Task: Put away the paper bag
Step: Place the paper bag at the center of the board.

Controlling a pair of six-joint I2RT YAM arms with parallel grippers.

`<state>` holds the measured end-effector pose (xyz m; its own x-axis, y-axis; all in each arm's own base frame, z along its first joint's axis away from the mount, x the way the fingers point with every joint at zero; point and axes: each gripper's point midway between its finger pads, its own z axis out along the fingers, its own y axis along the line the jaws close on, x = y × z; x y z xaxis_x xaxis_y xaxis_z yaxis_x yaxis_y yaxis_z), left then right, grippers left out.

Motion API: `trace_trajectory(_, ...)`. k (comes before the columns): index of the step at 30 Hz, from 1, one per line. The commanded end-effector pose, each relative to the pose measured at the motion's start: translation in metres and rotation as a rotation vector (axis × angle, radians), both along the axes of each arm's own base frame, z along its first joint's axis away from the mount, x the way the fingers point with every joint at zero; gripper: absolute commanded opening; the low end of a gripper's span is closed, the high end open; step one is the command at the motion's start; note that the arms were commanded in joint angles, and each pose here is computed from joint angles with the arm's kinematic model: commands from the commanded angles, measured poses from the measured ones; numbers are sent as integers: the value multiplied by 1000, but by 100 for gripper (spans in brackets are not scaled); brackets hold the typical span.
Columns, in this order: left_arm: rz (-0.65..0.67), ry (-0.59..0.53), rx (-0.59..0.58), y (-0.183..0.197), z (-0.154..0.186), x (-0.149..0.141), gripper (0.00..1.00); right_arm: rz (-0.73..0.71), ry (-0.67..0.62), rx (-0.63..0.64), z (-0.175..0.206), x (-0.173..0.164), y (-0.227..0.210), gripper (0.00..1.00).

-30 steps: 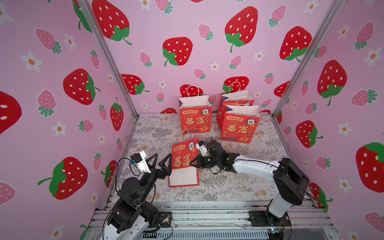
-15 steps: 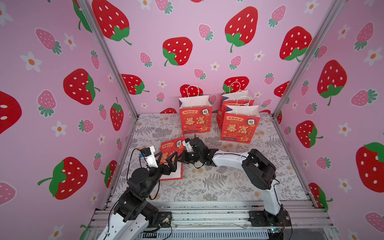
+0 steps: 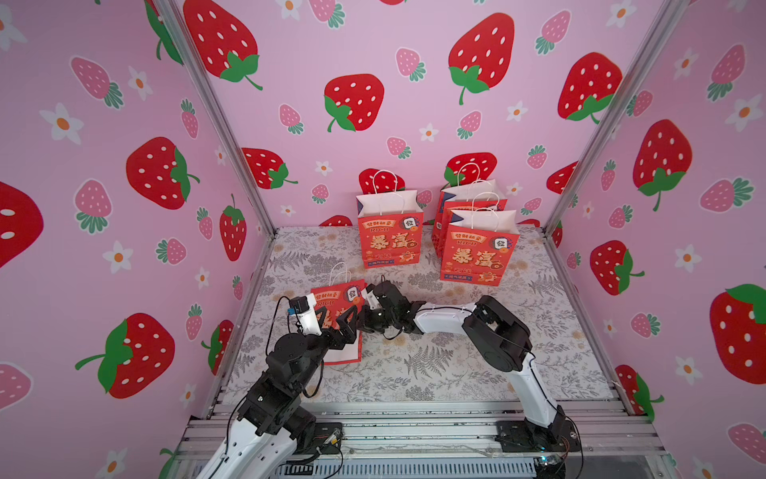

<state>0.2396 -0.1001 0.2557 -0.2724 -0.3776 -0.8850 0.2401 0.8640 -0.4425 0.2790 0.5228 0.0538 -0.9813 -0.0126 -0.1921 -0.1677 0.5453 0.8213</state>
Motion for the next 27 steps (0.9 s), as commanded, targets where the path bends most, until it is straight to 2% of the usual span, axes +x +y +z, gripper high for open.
trace_trajectory(1, 27, -37, -13, 4, 9, 3, 100, 3, -4, 16, -1, 0, 4, 3)
trace_trajectory(5, 29, -27, -11, 2, 5, 6, 100, -6, -2, 1, -5, 0, 2, 8)
trace_trajectory(11, 37, -27, -25, 3, 2, 7, 100, -25, 15, -46, -19, -1, -6, 24)
trace_trajectory(13, 37, -27, -28, 3, 2, 7, 100, -25, 20, -57, -23, -2, -7, 33)
trace_trajectory(15, 38, -26, -28, 3, 2, 8, 100, -25, 20, -67, -23, -3, -9, 46)
trace_trajectory(19, 41, -26, -31, 4, 1, 6, 100, -17, -7, -121, -23, -4, -16, 62)
trace_trajectory(27, 39, -15, -26, 3, -3, 7, 100, -17, -109, -189, -6, 0, -34, 80)
